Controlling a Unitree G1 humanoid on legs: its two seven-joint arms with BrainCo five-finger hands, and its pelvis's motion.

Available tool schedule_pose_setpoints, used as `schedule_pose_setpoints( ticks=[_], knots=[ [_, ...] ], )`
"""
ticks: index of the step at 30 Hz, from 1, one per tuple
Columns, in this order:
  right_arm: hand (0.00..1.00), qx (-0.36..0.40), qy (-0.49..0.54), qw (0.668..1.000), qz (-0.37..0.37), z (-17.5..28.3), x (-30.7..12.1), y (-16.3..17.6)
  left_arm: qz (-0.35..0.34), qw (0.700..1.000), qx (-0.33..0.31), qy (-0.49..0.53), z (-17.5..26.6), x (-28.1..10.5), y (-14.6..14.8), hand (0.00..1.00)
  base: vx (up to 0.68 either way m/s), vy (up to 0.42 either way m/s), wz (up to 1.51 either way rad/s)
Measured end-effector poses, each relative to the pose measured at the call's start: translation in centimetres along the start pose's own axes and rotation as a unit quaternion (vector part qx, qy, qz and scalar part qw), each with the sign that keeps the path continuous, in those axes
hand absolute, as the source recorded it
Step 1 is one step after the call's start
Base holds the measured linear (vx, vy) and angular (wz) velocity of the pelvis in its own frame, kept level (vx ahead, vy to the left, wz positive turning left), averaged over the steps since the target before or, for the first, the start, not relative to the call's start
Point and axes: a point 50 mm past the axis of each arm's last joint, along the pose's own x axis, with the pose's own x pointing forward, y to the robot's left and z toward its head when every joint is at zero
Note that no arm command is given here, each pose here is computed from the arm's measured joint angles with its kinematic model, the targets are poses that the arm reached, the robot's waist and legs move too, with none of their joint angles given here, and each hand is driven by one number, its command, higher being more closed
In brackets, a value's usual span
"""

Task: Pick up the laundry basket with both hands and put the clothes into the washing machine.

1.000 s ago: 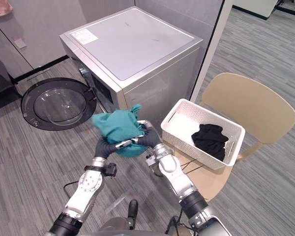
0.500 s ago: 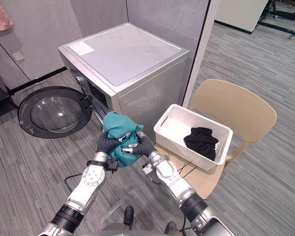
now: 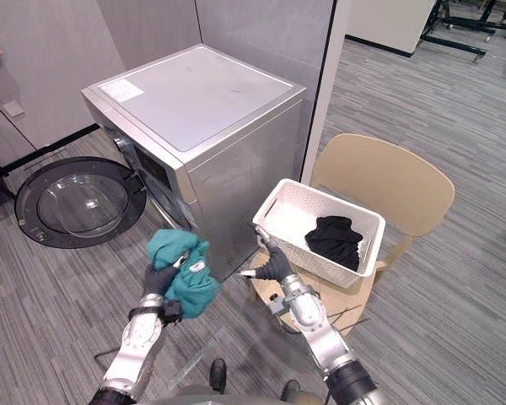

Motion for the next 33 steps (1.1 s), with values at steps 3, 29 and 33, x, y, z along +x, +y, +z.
schedule_pose_setpoints(
  ticks=[3,29,33],
  knots=[
    [0.0,-0.004,0.067,0.998,-0.002,-3.0,-1.1,-0.2,0.001,0.999,-0.011,0.035,-1.4,-0.4,0.4,1.0,-0.02,-0.03,1.14],
    [0.0,0.051,0.336,0.939,-0.047,-12.7,-6.3,1.0,-0.032,0.992,-0.011,0.124,-4.8,-2.0,0.0,1.0,0.23,0.067,0.94],
    [0.0,0.056,0.332,0.94,-0.048,-12.6,-6.5,1.0,-0.046,0.991,-0.01,0.126,-4.9,-2.1,-0.4,1.0,0.58,-0.244,0.64]
  ],
)
